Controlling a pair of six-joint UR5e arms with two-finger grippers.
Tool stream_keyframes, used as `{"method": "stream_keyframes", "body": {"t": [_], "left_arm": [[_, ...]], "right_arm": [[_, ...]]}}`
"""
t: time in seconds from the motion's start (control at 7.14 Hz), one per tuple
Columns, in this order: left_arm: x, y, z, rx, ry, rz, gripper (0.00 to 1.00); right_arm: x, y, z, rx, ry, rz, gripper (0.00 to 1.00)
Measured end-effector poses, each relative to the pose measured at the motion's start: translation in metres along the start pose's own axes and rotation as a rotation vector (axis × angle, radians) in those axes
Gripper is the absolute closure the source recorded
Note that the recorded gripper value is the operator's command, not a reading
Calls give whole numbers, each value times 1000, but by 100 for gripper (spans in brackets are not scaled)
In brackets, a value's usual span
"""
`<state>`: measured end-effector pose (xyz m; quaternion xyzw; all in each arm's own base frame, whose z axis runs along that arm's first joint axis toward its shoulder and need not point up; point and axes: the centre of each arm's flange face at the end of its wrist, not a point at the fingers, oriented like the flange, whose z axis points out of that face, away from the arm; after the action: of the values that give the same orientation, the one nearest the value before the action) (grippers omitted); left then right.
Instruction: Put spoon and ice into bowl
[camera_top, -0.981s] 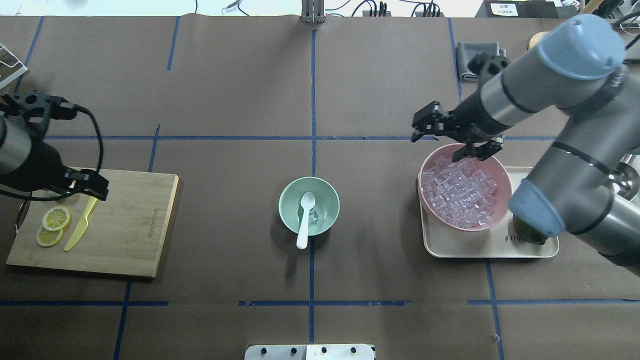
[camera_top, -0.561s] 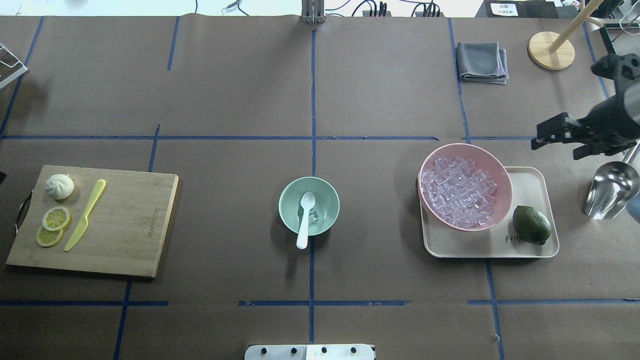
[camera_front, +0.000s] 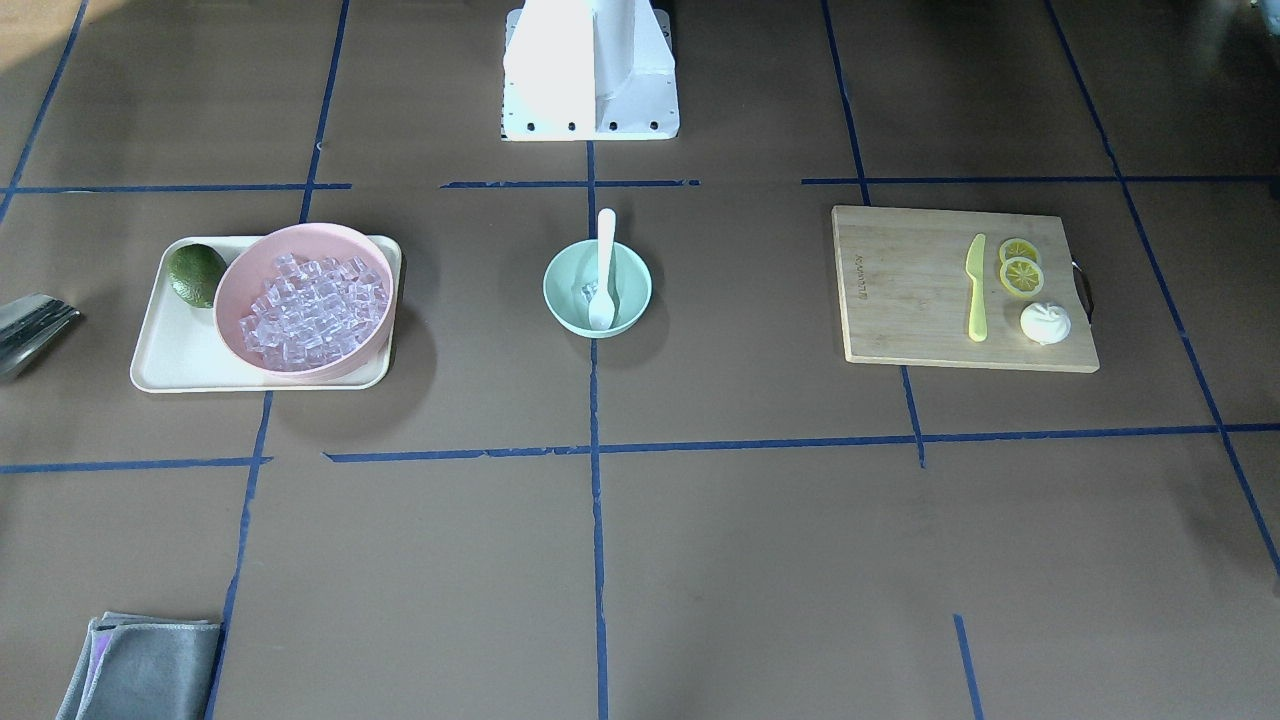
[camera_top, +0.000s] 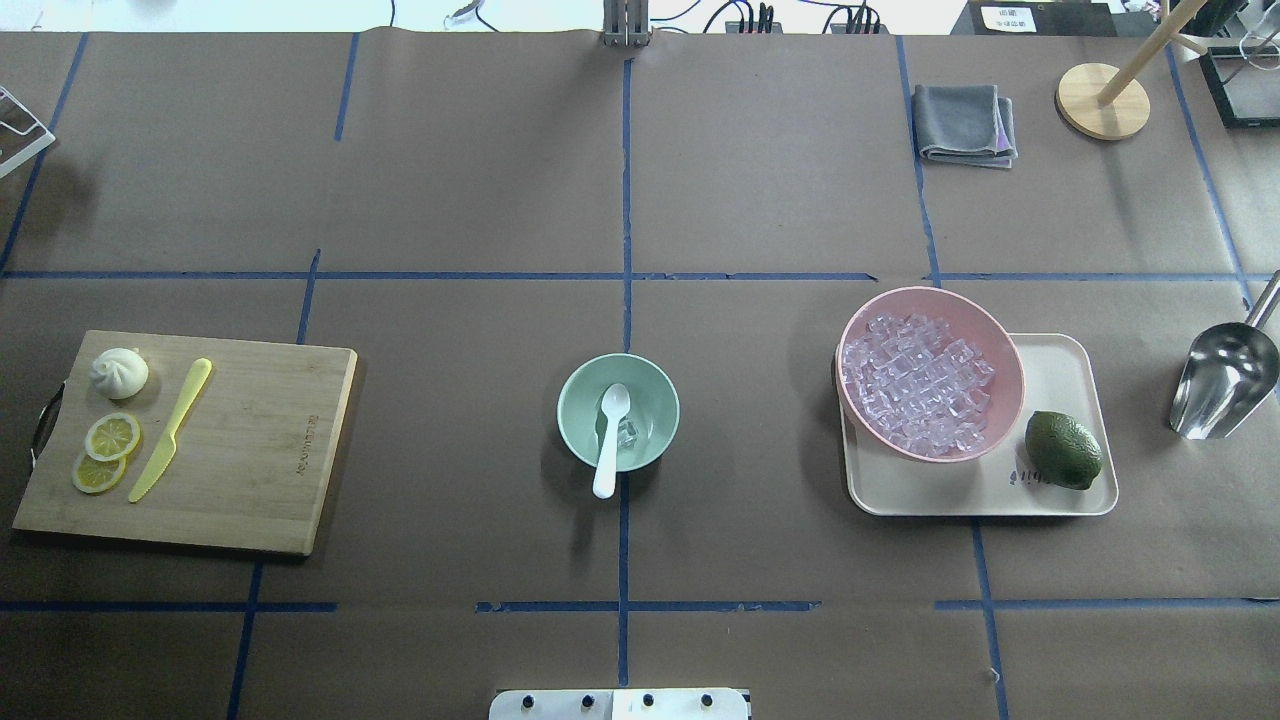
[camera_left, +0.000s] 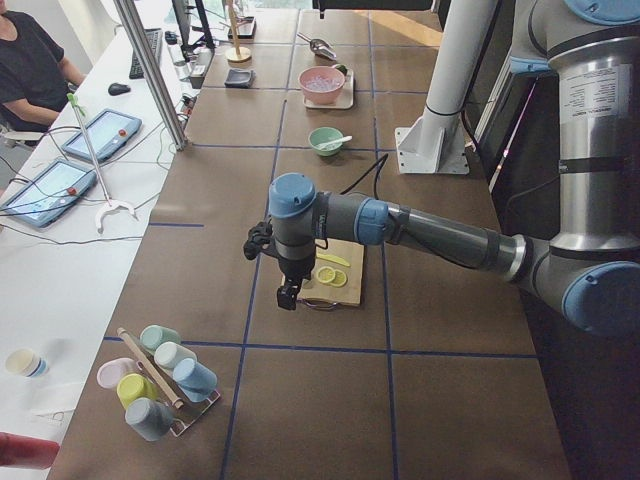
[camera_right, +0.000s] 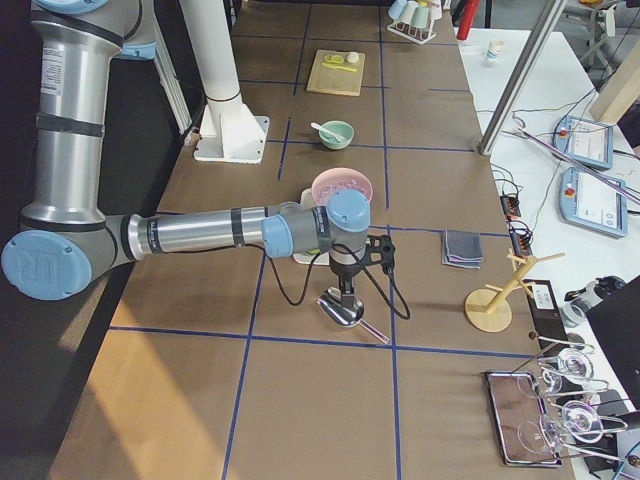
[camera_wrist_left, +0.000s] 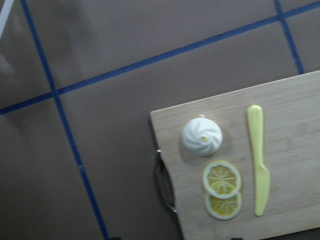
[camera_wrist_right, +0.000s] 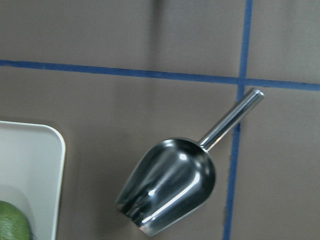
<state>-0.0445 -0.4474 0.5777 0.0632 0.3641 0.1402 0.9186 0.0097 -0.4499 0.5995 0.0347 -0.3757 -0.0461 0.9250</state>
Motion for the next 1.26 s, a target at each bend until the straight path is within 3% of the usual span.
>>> {"method": "stream_keyframes", "body": {"t": [0.28,0.84,1.26], "left_arm": [[-30,7,8,5,56,-59,0],[-35,13,10,-1,59,-226,0],[-40,27,20,-25,66,-269,0]], "right_arm": [[50,-3,-8,-37,14,-53,1],[58,-2,-8,-66,17,-75,1],[60,-2,-3,-80,25,-73,1]]}}
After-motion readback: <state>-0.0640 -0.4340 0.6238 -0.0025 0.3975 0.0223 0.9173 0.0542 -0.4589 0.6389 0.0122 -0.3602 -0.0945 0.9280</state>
